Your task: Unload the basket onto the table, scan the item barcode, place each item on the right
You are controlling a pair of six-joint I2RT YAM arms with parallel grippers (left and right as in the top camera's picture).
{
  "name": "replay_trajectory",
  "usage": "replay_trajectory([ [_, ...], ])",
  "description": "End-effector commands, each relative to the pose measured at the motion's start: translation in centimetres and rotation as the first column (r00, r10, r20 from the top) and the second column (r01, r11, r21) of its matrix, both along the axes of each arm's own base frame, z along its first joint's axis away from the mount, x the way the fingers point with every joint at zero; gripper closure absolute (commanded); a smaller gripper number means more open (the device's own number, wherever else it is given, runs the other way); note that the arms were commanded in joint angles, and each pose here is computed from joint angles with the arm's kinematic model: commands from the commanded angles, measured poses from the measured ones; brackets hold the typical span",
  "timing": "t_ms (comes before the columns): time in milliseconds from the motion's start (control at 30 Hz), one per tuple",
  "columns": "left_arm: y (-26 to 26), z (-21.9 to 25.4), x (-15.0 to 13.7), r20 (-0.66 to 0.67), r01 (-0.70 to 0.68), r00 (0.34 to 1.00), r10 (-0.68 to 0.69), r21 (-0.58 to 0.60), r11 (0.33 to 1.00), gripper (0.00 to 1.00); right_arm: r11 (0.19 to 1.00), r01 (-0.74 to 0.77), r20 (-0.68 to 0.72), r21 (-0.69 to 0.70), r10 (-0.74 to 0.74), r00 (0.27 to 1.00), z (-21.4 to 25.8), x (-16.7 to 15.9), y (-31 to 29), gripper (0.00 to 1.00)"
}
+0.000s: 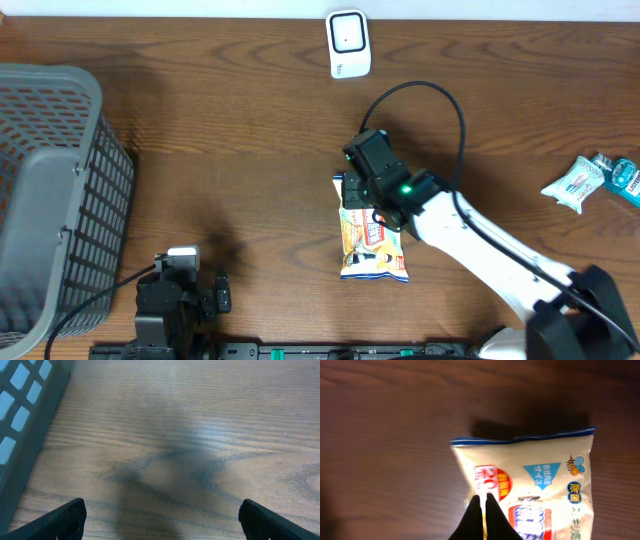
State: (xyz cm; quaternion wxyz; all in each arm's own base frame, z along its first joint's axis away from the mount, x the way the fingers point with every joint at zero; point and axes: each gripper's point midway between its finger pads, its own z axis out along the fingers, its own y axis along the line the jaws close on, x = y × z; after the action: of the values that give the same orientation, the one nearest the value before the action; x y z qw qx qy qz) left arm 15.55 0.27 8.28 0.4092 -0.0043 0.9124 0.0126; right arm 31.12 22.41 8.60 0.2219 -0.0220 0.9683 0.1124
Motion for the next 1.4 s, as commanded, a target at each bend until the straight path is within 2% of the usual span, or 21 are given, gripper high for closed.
replay_trajectory([
  [0,-0.1,-0.8,-0.7,-0.039,0.0,0.999,0.0,-0.008,1.0,0.02,0.996,0.023,-0.098,-0.08,-0.031,0.995,-5.1,-0.9,-0.9,0.99],
  [200,-0.1,-0.8,-0.7,-0.039,0.0,0.999,0.0,-0.008,1.0,0.02,0.999,-0.047,-0.279,0.019,0.05,0.959,-11.9,-2.5,2.2,0.99],
  [300,-0.1,-0.8,-0.7,-0.039,0.0,0.999,0.0,-0.008,1.0,0.02,0.998,-0.056,-0.316,0.036,0.064,0.946,-12.0,-2.4,2.2,0.99],
  [433,-0.1,-0.8,-0.7,-0.039,0.0,0.999,0.0,-0.008,1.0,0.02,0.998,-0.038,-0.301,0.053,0.052,0.952,-8.6,-1.2,1.6,0.99],
  [500,-0.1,-0.8,-0.7,-0.039,0.0,0.999,0.0,-0.008,1.0,0.02,0.996,-0.05,-0.25,0.074,0.067,0.966,-5.4,-0.9,1.5,0.99],
  [667,-0.1,-0.8,-0.7,-0.039,0.0,0.999,0.0,-0.008,1.0,0.02,0.99,-0.083,-0.137,0.116,0.099,0.986,1.3,-1.9,1.1,0.99],
  [700,-0.1,-0.8,-0.7,-0.039,0.0,0.999,0.0,-0.008,1.0,0.02,0.989,-0.107,-0.111,0.102,0.118,0.987,2.3,-2.3,0.8,0.95],
  [733,-0.1,-0.8,-0.7,-0.039,0.0,0.999,0.0,-0.008,1.0,0.02,0.989,-0.129,-0.082,0.073,0.135,0.987,3.2,-2.8,0.4,0.86],
  [800,-0.1,-0.8,-0.7,-0.039,0.0,0.999,0.0,-0.008,1.0,0.02,0.991,-0.136,-0.06,0.005,0.136,0.989,3.9,-3.6,-0.5,0.57],
  [867,-0.1,-0.8,-0.7,-0.039,0.0,0.999,0.0,-0.008,1.0,0.02,0.989,-0.136,-0.068,-0.056,0.133,0.989,3.8,-4.5,-1.3,0.47],
  [1033,-0.1,-0.8,-0.7,-0.039,0.0,0.999,0.0,-0.008,1.0,0.02,0.979,-0.159,-0.144,-0.13,0.14,0.98,1.5,-6.0,-2.1,0.45],
  [1200,-0.1,-0.8,-0.7,-0.039,0.0,0.999,0.0,-0.008,1.0,0.02,0.952,-0.161,-0.191,-0.262,0.113,0.975,-1.7,-6.1,-3.4,0.41],
  [1367,-0.1,-0.8,-0.7,-0.039,0.0,0.999,0.0,-0.008,1.0,0.02,0.933,-0.182,-0.281,-0.311,0.093,0.955,-5.1,-6.6,-3.7,0.38],
])
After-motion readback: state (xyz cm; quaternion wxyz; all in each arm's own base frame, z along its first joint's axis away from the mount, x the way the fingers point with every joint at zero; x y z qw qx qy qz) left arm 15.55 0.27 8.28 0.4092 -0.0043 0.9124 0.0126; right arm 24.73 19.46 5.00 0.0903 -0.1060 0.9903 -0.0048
